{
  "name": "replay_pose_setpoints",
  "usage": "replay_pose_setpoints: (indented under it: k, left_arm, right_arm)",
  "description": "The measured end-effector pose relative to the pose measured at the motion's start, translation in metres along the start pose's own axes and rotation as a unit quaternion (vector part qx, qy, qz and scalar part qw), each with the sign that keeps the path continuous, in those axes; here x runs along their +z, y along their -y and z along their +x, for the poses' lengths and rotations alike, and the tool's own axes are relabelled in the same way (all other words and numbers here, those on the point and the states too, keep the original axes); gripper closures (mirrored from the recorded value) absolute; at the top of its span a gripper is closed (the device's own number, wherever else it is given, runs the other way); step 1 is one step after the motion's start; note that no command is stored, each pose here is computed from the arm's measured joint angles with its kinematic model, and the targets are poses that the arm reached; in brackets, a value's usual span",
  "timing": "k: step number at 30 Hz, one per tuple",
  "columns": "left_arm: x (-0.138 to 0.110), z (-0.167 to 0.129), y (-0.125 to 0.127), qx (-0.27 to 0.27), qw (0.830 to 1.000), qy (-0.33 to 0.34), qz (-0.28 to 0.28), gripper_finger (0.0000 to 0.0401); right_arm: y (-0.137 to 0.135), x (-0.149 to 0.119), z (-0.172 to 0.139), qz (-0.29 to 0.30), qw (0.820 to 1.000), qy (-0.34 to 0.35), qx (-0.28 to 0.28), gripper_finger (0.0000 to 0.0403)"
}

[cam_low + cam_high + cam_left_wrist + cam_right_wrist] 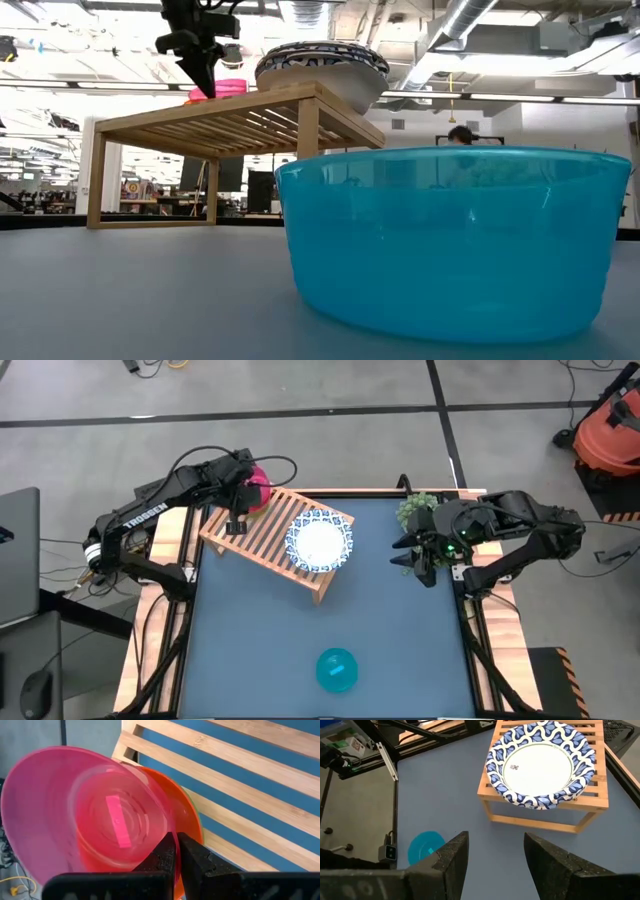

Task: Place and stack bowls onto a shelf
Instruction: Stack the pink bowl on top of the orange bowl on the shelf, then stack the blue bowl on top of the pink bowl on the shelf

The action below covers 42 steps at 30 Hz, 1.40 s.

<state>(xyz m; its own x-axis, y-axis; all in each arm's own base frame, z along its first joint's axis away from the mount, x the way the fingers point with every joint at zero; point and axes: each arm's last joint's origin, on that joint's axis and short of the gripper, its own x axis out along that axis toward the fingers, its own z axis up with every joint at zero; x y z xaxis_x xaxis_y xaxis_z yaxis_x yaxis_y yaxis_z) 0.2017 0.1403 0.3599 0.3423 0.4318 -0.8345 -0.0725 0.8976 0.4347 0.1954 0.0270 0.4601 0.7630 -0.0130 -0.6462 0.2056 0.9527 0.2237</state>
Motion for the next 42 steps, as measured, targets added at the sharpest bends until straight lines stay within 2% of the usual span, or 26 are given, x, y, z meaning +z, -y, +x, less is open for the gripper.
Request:
replay_pose_setpoints:
  k: [7, 20, 29, 33, 36, 39, 42]
  left_arm:
    - [-0.004, 0.000, 0.000, -0.001, 1.000, -0.020, -0.003, 0.0389]
    - [-0.007, -0.007, 0.004, -0.001, 1.000, -0.023, -0.014, 0.0277]
    - [-0.016, -0.031, 0.007, 0.031, 0.999, 0.002, -0.032, 0.0235]
    - [-0.021, -0.043, 0.007, 0.053, 0.996, 0.014, -0.065, 0.0232]
    - [-0.025, -0.054, 0.009, 0.044, 0.993, 0.047, -0.100, 0.0232]
    - [-0.029, -0.066, 0.014, 0.009, 0.986, 0.095, -0.140, 0.0232]
    - [-0.033, -0.079, 0.019, -0.033, 0.972, 0.146, -0.179, 0.0232]
  right_arm:
    - [0.000, 0.000, 0.000, 0.000, 1.000, 0.000, 0.000, 0.0188]
    - [0.000, 0.000, 0.000, 0.000, 1.000, 0.000, 0.000, 0.0188]
    - [0.000, 0.000, 0.000, 0.000, 1.000, 0.000, 0.000, 0.0188]
    - [0.000, 0.000, 0.000, 0.001, 1.000, 0.002, 0.001, 0.0188]
    - [-0.001, 0.000, 0.005, 0.024, 1.000, 0.000, 0.000, 0.0188]
    - [-0.003, -0.008, 0.021, 0.048, 0.998, -0.028, -0.008, 0.0188]
    - [-0.011, -0.021, 0.050, 0.074, 0.996, -0.054, -0.010, 0.0188]
